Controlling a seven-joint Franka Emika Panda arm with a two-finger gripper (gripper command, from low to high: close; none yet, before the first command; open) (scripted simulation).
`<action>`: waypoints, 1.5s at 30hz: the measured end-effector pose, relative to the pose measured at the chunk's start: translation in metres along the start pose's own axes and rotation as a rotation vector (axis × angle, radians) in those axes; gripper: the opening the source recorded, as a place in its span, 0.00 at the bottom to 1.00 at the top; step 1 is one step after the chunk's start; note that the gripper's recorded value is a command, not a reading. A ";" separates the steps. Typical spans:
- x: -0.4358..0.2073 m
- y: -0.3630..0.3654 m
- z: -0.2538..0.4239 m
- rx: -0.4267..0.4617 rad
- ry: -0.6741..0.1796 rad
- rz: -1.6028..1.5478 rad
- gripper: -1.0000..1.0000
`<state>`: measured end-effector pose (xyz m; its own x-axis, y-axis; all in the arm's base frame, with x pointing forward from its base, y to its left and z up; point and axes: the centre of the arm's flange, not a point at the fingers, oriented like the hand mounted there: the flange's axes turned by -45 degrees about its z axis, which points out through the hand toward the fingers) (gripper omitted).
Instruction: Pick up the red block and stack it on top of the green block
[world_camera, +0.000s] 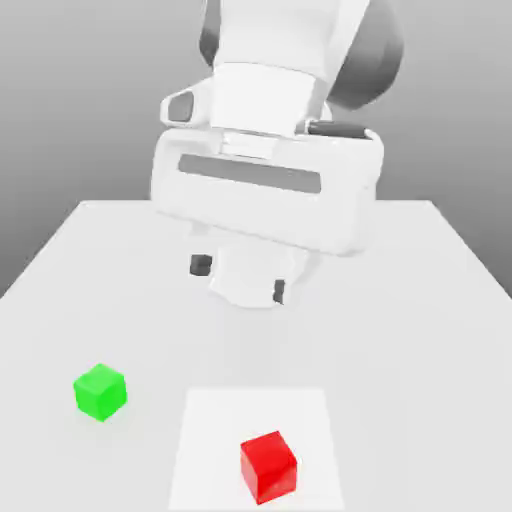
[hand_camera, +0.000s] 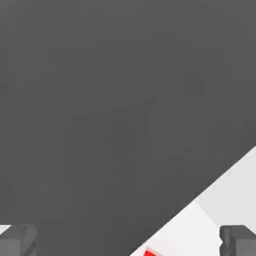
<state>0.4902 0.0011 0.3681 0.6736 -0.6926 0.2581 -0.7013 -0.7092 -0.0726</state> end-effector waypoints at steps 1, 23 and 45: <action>-0.004 0.002 0.016 -0.013 -0.023 0.035 0.50; -0.080 0.024 0.194 -0.116 -0.244 0.367 0.00; -0.006 0.292 0.167 -0.172 -0.217 0.779 1.00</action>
<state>0.3204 -0.2237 0.1849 -0.0027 -1.0000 0.0016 -1.0000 0.0027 -0.0011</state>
